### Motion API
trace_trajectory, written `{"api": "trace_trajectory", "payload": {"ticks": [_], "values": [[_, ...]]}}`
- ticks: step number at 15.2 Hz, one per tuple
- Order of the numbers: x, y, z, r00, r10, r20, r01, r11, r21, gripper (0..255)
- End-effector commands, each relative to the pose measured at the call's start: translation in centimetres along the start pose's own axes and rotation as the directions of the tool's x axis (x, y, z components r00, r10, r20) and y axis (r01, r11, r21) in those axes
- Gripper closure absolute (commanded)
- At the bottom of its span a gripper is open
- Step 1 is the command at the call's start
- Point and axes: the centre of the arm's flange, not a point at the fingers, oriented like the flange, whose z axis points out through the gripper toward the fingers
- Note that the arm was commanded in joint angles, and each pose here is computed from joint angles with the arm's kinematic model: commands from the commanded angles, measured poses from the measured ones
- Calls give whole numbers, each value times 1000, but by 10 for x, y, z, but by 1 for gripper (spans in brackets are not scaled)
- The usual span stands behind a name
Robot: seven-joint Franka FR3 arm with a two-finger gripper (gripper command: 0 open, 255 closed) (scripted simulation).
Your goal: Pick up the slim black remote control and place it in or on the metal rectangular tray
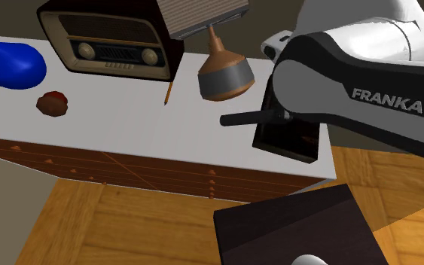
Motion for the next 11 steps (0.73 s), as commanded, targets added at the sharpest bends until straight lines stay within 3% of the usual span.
{"api": "trace_trajectory", "payload": {"ticks": [1,11], "values": [[-24,11,0,1000,-2,0,2,1000,0,255],[-141,71,8,1000,-2,0,2,1000,0,255]]}}
